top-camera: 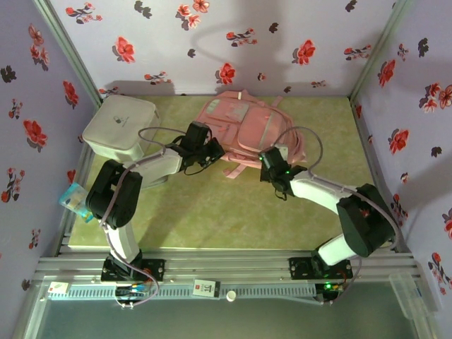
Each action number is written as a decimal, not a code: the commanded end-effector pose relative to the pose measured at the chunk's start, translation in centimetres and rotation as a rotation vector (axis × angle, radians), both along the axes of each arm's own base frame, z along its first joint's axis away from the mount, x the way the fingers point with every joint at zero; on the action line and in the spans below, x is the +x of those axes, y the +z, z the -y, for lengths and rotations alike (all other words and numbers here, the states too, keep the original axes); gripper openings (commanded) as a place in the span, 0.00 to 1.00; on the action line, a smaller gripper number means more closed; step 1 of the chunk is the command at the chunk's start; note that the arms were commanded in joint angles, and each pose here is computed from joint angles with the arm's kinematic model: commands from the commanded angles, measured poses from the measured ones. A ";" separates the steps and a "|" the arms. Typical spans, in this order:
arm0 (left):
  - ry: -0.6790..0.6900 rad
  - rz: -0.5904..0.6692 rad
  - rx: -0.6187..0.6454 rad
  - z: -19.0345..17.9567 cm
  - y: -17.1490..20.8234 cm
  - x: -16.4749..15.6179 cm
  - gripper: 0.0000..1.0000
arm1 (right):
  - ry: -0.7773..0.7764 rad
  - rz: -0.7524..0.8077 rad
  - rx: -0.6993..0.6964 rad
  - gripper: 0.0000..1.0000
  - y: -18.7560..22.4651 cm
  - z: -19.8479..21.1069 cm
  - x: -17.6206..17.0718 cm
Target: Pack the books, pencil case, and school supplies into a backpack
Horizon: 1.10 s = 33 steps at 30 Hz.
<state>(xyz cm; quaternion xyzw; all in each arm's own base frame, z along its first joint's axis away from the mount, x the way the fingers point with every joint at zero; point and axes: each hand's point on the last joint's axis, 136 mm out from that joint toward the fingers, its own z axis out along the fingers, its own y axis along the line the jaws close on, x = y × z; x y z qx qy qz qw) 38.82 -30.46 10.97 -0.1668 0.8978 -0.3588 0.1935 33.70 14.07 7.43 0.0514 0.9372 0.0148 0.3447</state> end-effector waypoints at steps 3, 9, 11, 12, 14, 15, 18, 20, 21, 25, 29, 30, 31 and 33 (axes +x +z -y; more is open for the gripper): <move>0.036 0.050 0.058 -2.9 0.0 2.2 0.00 | -0.038 -0.044 -0.015 0.02 -0.6 2.4 -0.7; 0.010 0.039 0.179 -5.0 -1.9 3.5 0.07 | 0.180 -0.080 0.165 0.00 0.5 -3.3 -0.6; 0.014 0.038 0.212 -6.0 -2.2 3.7 0.16 | 0.247 -0.095 0.205 0.00 0.9 -5.4 -0.8; 0.018 0.036 0.223 -6.5 -2.2 3.7 0.21 | 0.276 -0.100 0.221 0.00 1.1 -6.5 -0.8; 0.029 0.038 0.230 -7.5 -1.9 3.6 0.30 | 0.335 -0.106 0.252 0.00 1.5 -8.8 -1.0; 0.040 0.039 0.231 -7.9 -1.7 3.5 0.34 | 0.362 -0.109 0.265 0.00 1.6 -10.0 -1.0; 0.072 0.042 0.224 -9.2 -1.0 2.9 0.45 | 0.416 -0.119 0.303 0.00 1.8 -13.3 -0.9; 0.096 0.037 0.210 -9.7 -0.7 2.2 0.52 | 0.438 -0.121 0.331 0.00 2.0 -15.2 -0.6; 0.107 0.032 0.200 -9.9 -0.6 1.9 0.54 | 0.449 -0.121 0.347 0.00 2.2 -16.0 -0.5; 0.143 0.012 0.074 -9.2 -0.6 0.7 0.60 | 0.481 -0.127 0.381 0.00 2.4 -18.8 -0.1; 0.155 -0.024 -0.070 -7.7 -1.3 0.2 0.61 | 0.499 -0.141 0.397 0.00 2.3 -20.1 0.0; 0.157 -0.030 -0.083 -7.5 -1.5 0.2 0.61 | 0.499 -0.146 0.398 0.00 2.2 -20.2 0.0; 0.154 -0.036 -0.093 -7.2 -1.7 0.2 0.61 | 0.505 -0.148 0.400 0.00 2.2 -20.4 -0.1; 0.146 -0.043 -0.101 -6.7 -2.0 0.4 0.61 | 0.504 -0.155 0.401 0.00 2.1 -20.5 -0.2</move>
